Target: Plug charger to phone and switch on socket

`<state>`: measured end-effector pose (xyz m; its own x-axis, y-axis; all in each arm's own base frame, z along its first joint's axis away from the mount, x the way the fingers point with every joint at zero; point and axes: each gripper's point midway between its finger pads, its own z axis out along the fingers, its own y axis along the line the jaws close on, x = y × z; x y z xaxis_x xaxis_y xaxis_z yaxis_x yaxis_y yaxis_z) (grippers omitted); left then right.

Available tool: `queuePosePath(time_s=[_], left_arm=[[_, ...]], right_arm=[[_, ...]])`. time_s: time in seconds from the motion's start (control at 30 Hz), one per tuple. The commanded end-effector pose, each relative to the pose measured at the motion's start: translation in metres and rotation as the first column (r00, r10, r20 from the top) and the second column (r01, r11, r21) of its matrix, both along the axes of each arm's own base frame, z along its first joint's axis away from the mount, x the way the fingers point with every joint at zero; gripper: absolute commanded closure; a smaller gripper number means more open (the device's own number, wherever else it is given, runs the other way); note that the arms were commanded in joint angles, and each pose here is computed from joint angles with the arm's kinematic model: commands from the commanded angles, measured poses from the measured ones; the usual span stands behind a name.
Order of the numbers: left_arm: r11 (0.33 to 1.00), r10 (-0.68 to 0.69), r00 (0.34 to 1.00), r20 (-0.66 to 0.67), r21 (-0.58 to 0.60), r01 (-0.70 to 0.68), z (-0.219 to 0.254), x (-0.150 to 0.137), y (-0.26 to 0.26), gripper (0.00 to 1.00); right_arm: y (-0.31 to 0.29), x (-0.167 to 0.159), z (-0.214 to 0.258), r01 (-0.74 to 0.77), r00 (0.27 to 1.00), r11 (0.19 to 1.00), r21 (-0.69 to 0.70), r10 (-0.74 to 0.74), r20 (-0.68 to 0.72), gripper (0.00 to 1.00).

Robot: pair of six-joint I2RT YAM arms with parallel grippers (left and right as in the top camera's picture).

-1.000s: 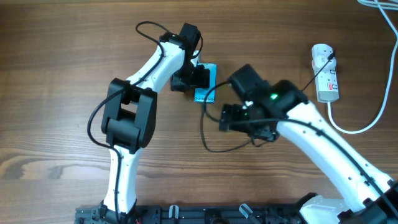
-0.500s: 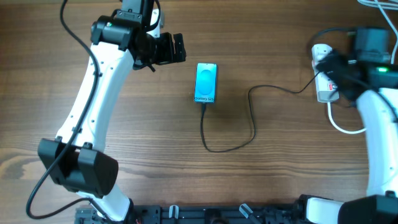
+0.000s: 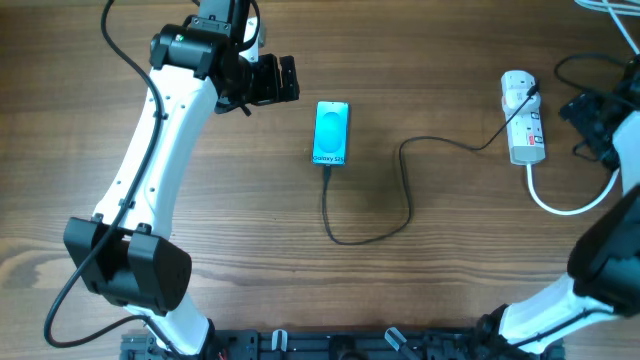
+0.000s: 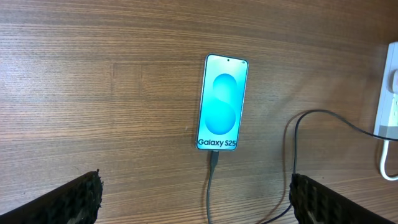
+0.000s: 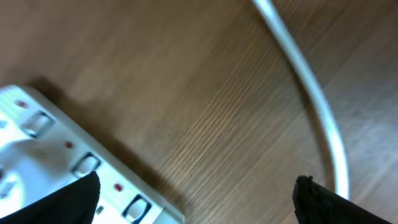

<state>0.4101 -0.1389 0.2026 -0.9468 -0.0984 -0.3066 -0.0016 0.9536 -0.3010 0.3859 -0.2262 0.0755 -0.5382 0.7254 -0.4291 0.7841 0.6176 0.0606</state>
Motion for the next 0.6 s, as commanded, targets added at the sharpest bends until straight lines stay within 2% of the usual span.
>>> queuePosePath(time_s=[0.0,0.1,0.57], left_arm=[[1.000,0.007,1.000,-0.011,0.010,-0.007,-0.005,0.000,0.002,0.00],[1.000,0.008,1.000,-0.011,0.010,-0.007,-0.005,0.000,0.002,0.00],[1.000,0.008,1.000,-0.011,0.010,-0.007,-0.005,0.000,0.002,0.00]], right_arm=[[0.015,0.015,-0.037,-0.111,0.994,0.990,0.091,0.113,-0.009,0.00],[0.023,0.024,-0.056,-0.139,0.990,0.979,0.147,0.138,0.014,0.00],[0.026,0.041,-0.072,-0.162,0.986,0.970,0.180,0.151,0.073,0.00]])
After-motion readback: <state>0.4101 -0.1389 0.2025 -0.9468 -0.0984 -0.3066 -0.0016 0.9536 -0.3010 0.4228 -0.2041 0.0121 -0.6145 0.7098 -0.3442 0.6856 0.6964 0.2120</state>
